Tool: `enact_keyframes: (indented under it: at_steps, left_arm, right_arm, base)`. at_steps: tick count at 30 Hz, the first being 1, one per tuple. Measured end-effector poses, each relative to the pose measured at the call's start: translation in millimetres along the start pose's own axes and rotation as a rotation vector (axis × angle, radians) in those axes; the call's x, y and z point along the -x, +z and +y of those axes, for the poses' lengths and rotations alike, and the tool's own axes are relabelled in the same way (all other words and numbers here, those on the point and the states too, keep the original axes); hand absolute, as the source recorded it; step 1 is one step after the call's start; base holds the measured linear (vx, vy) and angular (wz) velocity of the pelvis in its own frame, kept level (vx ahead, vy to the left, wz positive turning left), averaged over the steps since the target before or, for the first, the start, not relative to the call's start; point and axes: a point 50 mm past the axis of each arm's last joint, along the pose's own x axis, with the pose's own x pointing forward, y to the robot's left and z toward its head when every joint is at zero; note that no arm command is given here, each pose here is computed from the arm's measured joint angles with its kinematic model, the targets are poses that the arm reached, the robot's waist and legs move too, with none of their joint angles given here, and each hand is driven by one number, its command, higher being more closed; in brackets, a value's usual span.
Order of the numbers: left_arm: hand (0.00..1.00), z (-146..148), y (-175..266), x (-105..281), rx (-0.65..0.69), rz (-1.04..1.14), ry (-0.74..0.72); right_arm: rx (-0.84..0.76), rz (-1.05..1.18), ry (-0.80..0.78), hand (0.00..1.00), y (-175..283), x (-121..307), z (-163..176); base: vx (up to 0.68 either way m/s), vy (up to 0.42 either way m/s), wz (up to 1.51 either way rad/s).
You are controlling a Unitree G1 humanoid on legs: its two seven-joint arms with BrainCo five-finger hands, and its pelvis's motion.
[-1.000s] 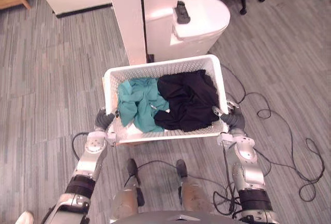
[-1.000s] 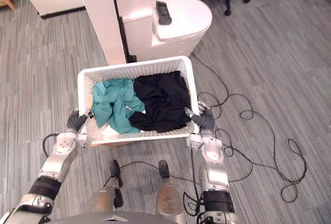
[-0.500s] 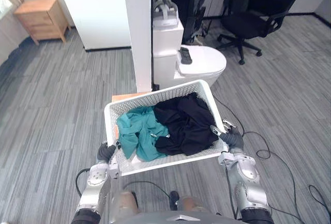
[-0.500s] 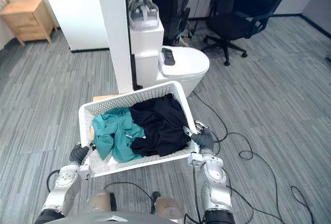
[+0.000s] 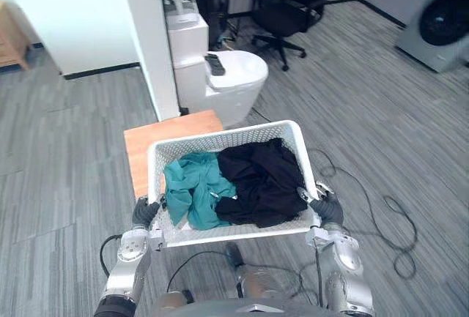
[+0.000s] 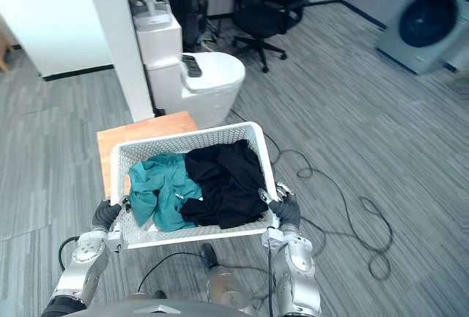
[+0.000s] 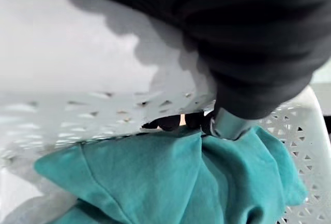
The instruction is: Pick up the laundry basket with both hands and put the clothes into the washing machine.
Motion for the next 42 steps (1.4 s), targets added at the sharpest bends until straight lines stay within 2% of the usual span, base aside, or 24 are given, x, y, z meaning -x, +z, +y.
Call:
enact_keyframes:
  at_steps: [9, 12, 16, 24, 28, 36, 42]
  left_arm:
    - [1.00, 6, 0, -1, -0.008, 0.000, 0.020]
    - [1.00, -1, 4, -3, 0.010, -0.011, 0.010]
    - [1.00, -11, -2, -4, 0.022, 0.019, -0.007]
    - [1.00, -6, -21, 7, 0.037, 0.080, 0.023]
    - [1.00, -12, -37, 21, 0.118, 0.125, 0.037]
    - [1.00, 1, -28, 25, 0.167, 0.077, 0.095]
    - [1.00, 2, -20, 24, 0.167, 0.043, 0.115]
  right_arm:
    - [-0.008, 0.015, 0.010, 1.00, -4, -9, 7]
    - [0.056, -0.019, 0.051, 1.00, 10, -25, 7]
    - [0.076, -0.007, 0.023, 1.00, 7, -16, -6]
    - [0.073, 0.011, 0.033, 1.00, -1, 7, -5]
    - [0.140, -0.008, 0.079, 1.00, 9, 4, -6]
    - [0.154, -0.053, 0.148, 1.00, 19, -9, 12]
    - [0.114, -0.021, 0.118, 1.00, 8, -8, 13]
  base:
    - [-0.06, -0.149, -1.23]
    - [-0.01, -0.208, -1.15]
    - [0.03, -0.139, -0.34]
    - [0.08, -0.125, -0.54]
    - [0.16, 0.063, -0.89]
    - [0.34, 0.209, -0.41]
    - [0.59, 0.360, -0.25]
